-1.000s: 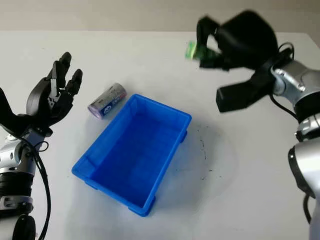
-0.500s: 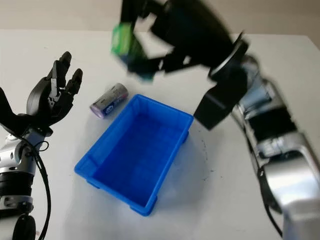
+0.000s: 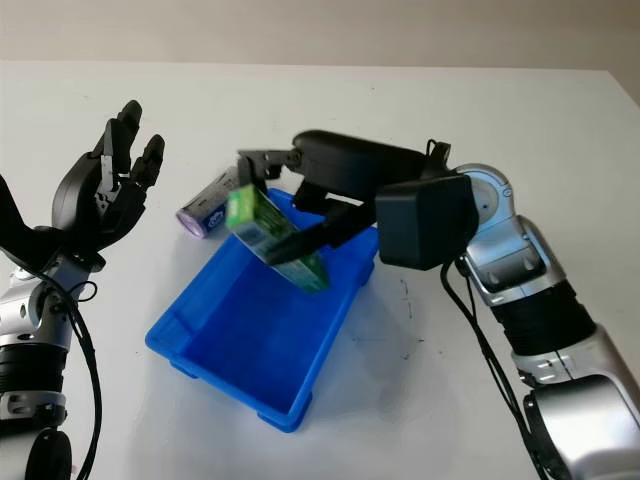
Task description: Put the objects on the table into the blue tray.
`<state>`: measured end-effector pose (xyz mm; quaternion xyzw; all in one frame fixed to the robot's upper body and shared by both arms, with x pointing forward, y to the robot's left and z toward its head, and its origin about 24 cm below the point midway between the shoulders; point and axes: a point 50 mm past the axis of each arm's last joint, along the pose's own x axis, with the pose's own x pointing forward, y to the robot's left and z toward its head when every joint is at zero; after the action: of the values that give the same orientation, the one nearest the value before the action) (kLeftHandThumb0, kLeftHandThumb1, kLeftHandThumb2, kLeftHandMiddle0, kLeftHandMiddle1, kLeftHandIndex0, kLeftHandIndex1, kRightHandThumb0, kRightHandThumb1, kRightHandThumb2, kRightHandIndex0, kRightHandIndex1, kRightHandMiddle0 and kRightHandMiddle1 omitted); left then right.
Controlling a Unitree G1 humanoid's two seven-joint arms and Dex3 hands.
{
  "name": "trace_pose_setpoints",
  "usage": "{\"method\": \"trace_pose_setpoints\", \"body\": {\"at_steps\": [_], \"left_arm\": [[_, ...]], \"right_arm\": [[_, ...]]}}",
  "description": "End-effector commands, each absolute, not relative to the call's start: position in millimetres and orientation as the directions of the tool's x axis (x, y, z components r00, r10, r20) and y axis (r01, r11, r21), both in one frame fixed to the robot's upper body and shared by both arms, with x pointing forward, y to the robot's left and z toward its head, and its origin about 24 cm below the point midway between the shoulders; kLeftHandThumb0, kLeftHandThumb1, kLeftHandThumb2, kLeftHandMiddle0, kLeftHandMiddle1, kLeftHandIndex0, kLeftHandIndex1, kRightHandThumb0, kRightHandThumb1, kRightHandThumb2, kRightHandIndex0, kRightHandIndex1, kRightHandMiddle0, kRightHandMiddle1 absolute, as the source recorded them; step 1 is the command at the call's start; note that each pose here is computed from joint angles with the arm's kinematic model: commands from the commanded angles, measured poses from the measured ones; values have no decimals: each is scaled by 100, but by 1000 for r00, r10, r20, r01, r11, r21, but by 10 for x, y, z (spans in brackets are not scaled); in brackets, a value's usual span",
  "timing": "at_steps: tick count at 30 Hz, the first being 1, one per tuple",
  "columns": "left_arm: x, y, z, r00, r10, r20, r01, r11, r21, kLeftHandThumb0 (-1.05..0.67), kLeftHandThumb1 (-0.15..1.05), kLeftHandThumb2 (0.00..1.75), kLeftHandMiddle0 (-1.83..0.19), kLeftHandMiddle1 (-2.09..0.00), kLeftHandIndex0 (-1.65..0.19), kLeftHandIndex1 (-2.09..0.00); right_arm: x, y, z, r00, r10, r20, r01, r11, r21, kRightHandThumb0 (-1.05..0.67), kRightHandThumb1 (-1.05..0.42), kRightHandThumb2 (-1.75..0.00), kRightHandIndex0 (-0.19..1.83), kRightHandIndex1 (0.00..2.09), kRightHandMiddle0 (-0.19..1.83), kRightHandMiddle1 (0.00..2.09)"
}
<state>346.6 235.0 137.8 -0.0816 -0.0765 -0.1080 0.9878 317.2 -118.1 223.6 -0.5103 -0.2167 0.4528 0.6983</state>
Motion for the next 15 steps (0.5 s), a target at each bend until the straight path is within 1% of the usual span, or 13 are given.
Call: {"method": "trace_pose_setpoints", "body": {"at_steps": [1,3,4,5,6,8,10,12,15], "left_arm": [[3457,2361,1395,963,-198,183,225,964,-142,-78,105,63,19,0,19,0],[3464,2352,1393,963,-197,182,224,964,-142,-78,105,63,19,0,19,0],[3467,2348,1392,964,-196,182,223,964,-142,-78,105,63,19,0,19,0],[3471,2344,1391,963,-197,182,224,964,-141,-78,105,63,19,0,19,0],[3474,2340,1391,963,-200,182,227,964,-140,-78,105,63,19,0,19,0],[3478,2335,1392,962,-203,183,229,964,-136,-78,105,63,19,0,19,0],[3482,2331,1392,963,-198,182,224,965,-138,-78,105,63,19,0,19,0],[3484,2330,1393,963,-198,182,225,964,-141,-78,105,63,19,0,19,0],[3485,2326,1398,962,-201,186,228,963,-142,-78,105,62,19,0,19,0]], "right_arm": [[3179,-1215,2318,488,852,-190,-378,10,-926,-77,-105,-21,-9,143,-10,153],[3188,-1229,2342,473,856,-208,-369,-22,-929,-83,-105,-23,-14,67,-16,85],[3193,-1234,2352,468,858,-210,-362,-30,-932,-86,-105,-25,-17,27,-18,40],[3198,-1238,2363,463,863,-203,-354,-30,-935,-87,-105,-26,-18,14,-19,23],[3203,-1243,2376,459,868,-190,-347,-22,-938,-87,-105,-26,-19,6,-19,9],[3216,-1255,2414,461,875,-151,-339,16,-941,-87,-105,-26,-19,1,-19,2],[3227,-1270,2476,463,882,-87,-318,73,-945,-86,-105,-26,-19,0,-19,1],[3236,-1288,2545,470,883,4,-286,157,-945,-86,-105,-30,-19,0,-19,0],[3271,-1343,2636,495,850,179,-232,327,-916,-89,-105,-40,-19,0,-19,0]]}}
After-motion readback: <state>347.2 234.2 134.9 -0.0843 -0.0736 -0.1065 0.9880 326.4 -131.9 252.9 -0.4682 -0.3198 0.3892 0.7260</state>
